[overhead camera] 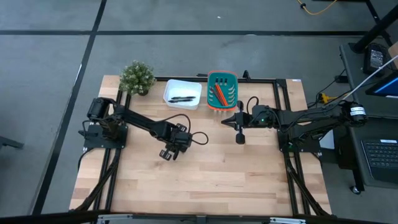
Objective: Sort pens & pencils
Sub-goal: Put the black pen into the white bin
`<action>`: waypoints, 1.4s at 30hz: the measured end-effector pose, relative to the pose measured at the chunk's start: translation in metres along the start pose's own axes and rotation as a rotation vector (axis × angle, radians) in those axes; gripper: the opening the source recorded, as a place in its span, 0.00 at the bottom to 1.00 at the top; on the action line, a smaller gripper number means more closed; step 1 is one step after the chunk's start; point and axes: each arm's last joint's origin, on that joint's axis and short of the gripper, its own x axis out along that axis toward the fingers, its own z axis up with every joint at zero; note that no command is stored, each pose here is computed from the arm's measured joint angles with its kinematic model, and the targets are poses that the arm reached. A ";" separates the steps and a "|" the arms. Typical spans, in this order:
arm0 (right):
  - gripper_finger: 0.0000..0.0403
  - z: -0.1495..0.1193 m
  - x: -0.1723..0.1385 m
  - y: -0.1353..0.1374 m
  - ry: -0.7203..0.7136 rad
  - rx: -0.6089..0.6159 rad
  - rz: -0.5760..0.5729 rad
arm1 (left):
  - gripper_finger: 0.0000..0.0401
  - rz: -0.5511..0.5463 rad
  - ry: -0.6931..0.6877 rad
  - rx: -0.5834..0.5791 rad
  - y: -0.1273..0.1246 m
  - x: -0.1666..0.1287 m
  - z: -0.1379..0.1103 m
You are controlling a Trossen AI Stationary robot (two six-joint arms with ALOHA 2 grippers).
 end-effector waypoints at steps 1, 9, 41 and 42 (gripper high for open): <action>0.05 0.000 0.000 0.000 0.000 0.000 0.000 | 0.22 0.001 -0.001 0.005 0.000 0.000 0.000; 0.05 0.000 0.000 0.000 0.000 -0.003 0.000 | 0.22 0.073 0.022 0.054 0.003 0.001 -0.001; 0.05 -0.002 0.000 0.000 0.018 -0.004 0.002 | 0.22 0.082 0.115 0.074 0.001 -0.014 0.002; 0.05 -0.002 0.000 0.000 0.022 -0.004 0.003 | 0.22 0.082 0.114 0.075 0.002 -0.014 0.002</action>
